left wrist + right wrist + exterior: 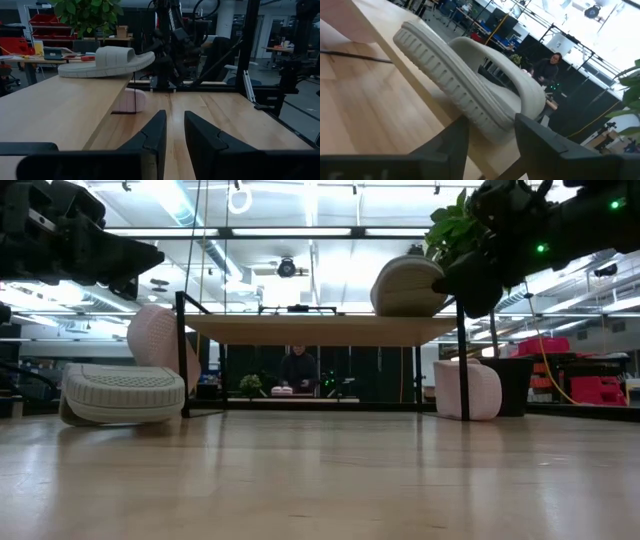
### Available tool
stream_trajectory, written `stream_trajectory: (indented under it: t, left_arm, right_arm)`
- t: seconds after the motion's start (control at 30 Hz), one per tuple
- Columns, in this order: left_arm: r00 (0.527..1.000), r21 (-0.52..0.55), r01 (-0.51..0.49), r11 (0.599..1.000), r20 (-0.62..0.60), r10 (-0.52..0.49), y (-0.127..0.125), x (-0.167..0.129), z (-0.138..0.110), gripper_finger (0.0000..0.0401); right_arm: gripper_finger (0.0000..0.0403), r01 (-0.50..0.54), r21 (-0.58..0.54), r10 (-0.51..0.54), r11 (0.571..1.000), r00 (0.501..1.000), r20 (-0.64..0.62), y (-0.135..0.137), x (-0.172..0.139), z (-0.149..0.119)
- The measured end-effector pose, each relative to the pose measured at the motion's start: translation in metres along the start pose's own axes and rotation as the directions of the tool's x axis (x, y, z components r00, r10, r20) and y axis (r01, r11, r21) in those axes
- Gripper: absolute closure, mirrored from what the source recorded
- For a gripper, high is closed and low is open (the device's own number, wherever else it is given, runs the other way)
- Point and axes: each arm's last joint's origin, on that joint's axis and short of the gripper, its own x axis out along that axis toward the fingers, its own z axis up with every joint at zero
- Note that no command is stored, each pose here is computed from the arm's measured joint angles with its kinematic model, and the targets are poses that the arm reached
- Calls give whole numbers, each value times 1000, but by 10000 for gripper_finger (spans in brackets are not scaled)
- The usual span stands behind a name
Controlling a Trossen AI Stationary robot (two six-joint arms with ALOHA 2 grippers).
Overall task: Pick and place slides into the shelf
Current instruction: Put the right grey slide onto the shelf
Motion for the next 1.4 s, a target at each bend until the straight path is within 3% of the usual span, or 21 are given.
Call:
stream_trajectory:
  t: [0.43, 1.4]
  left_arm:
    - [1000, 0, 0, 1000, 0, 0, 0, 0, 0, 329]
    - [1000, -25, -1, 1000, -15, 1, 0, 0, -1, 323]
  right_arm:
    - [228, -39, 93, 42, 995, 999, -24, 5, 0, -11]
    - [228, 23, -60, -25, 998, 999, -41, 5, -6, -16]
